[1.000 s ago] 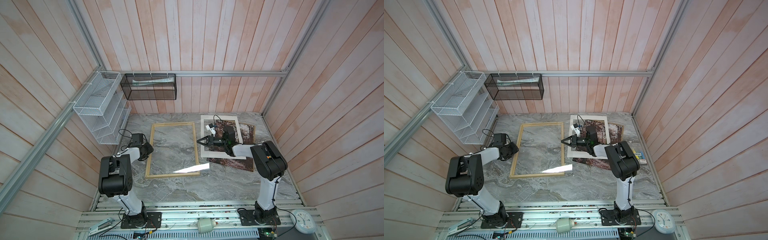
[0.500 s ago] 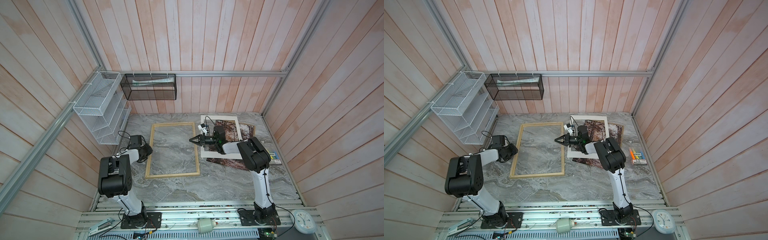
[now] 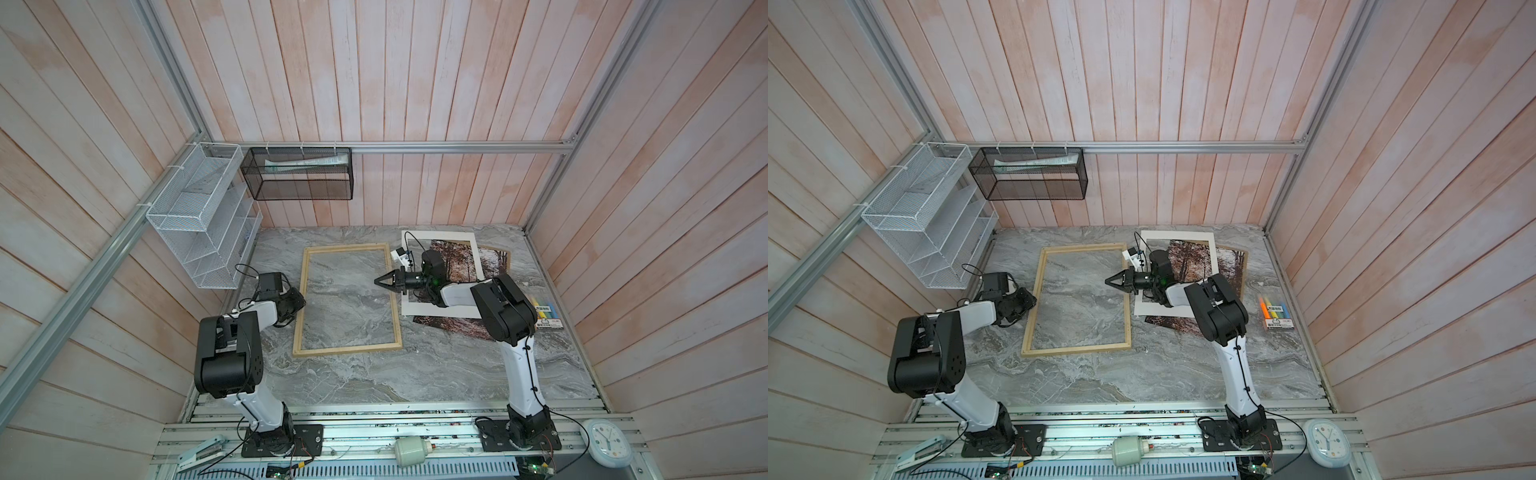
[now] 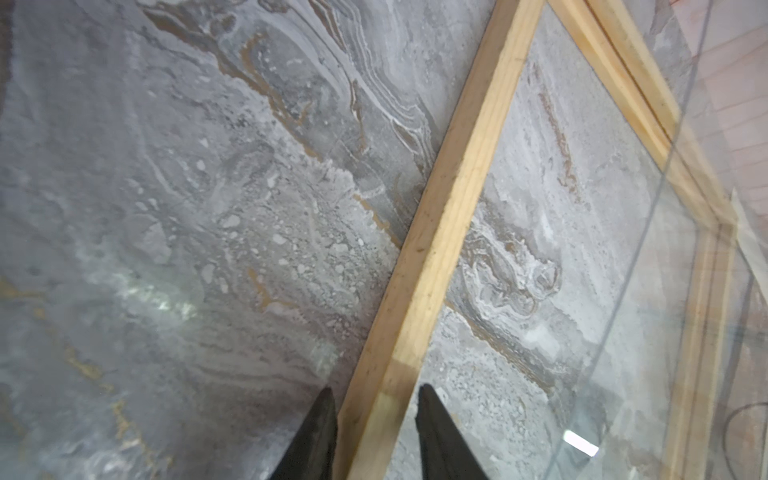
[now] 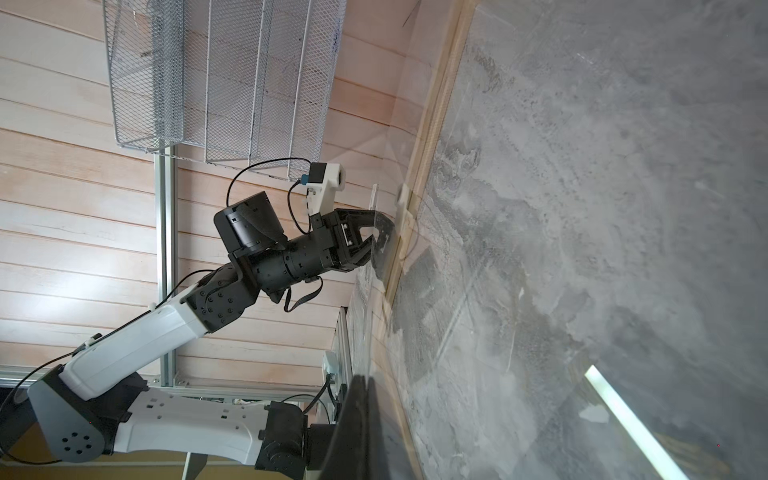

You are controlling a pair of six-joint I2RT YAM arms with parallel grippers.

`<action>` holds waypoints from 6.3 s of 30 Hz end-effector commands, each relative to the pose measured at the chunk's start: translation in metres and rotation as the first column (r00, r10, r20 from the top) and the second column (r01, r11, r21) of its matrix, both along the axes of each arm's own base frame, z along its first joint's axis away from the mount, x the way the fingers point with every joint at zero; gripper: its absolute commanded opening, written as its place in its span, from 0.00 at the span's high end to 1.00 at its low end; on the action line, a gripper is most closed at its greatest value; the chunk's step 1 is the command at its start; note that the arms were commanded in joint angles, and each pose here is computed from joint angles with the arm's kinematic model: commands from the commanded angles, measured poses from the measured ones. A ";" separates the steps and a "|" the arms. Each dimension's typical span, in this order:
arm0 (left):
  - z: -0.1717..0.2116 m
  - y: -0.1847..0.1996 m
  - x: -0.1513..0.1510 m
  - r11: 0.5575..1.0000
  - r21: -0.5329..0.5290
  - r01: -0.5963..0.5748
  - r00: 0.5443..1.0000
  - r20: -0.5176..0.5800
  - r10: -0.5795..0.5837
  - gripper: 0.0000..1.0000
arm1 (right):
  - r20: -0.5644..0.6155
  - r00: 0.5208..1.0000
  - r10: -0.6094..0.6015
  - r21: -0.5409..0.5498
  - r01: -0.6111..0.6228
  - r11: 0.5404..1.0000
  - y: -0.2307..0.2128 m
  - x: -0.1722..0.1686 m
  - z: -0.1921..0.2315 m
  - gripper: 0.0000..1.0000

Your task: Put the photo into the frame

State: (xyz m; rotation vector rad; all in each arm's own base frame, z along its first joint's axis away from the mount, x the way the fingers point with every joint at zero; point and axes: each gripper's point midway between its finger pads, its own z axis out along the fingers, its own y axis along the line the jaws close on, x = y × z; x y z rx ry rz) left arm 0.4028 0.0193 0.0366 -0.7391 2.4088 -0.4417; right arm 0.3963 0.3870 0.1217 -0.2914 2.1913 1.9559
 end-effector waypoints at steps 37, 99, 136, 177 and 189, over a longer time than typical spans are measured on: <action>-0.011 -0.002 -0.007 0.999 0.010 0.034 0.999 -0.026 -0.034 0.74 | 0.036 0.996 0.077 -0.014 -0.077 0.997 0.027 -0.002 -0.014 1.00; -0.006 -0.020 0.001 0.992 -0.074 0.101 0.995 0.028 -0.099 0.70 | 0.023 0.997 0.071 -0.137 -0.067 0.988 0.031 0.008 -0.046 0.81; -0.015 -0.020 0.001 0.992 -0.077 0.101 0.995 0.007 -0.101 0.82 | 0.156 0.987 0.033 -0.390 0.031 0.920 0.031 0.017 -0.054 0.42; -0.015 -0.022 0.004 0.990 -0.086 0.114 0.993 0.009 -0.114 0.75 | 0.296 0.954 0.038 -0.601 0.155 0.784 0.019 0.024 -0.044 0.35; -0.020 -0.022 0.003 0.990 -0.086 0.115 0.993 -0.007 -0.116 0.84 | 0.318 0.947 0.051 -0.632 0.172 0.755 0.015 0.026 -0.043 0.35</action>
